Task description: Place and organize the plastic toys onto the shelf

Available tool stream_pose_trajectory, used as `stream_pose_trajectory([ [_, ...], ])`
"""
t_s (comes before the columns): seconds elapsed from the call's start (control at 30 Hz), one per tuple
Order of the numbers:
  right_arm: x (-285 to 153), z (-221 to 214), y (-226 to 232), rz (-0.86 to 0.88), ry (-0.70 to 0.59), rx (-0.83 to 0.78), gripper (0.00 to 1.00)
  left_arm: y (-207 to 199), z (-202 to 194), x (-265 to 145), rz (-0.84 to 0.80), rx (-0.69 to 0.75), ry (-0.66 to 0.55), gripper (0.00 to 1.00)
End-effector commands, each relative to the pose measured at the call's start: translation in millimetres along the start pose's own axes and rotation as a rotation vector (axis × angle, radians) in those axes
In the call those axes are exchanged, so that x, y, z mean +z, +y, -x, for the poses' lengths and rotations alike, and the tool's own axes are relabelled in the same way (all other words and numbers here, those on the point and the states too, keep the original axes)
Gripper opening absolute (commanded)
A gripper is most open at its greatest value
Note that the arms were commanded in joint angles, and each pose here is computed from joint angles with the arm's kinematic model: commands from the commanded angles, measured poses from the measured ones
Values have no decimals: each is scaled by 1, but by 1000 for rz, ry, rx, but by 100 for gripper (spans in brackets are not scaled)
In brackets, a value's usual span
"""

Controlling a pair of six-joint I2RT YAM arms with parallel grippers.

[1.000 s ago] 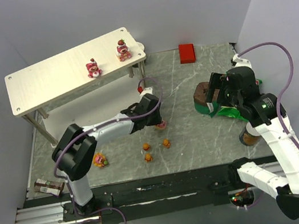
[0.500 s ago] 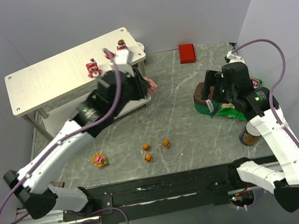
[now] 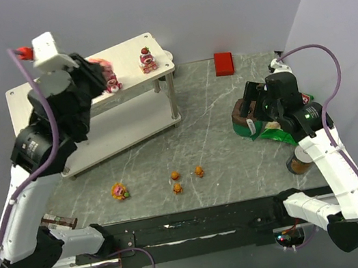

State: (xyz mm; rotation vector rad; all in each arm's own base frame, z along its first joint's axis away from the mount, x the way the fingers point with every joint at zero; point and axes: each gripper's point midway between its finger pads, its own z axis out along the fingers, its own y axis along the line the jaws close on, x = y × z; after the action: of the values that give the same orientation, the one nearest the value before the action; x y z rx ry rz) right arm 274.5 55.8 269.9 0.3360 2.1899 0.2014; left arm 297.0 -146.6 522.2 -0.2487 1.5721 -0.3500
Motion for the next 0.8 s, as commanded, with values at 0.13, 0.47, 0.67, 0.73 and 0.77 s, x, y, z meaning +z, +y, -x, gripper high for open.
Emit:
stream_pose_trajectory([
  [0.13, -10, 18, 4, 21, -67, 0, 96, 89, 42, -10, 328, -103, -102, 1],
  [0.47, -8, 19, 3, 14, -62, -7, 96, 131, -11, -2, 420, -88, 115, 1],
  [0.67, -6, 20, 5, 21, -60, -8, 96, 150, -26, 7, 443, -81, 194, 1],
  [0.73, -5, 19, 7, 28, -52, -4, 96, 151, -30, 11, 424, -90, 214, 1],
  [0.77, -5, 18, 7, 32, -50, -3, 96, 155, -30, 13, 432, -97, 216, 1],
])
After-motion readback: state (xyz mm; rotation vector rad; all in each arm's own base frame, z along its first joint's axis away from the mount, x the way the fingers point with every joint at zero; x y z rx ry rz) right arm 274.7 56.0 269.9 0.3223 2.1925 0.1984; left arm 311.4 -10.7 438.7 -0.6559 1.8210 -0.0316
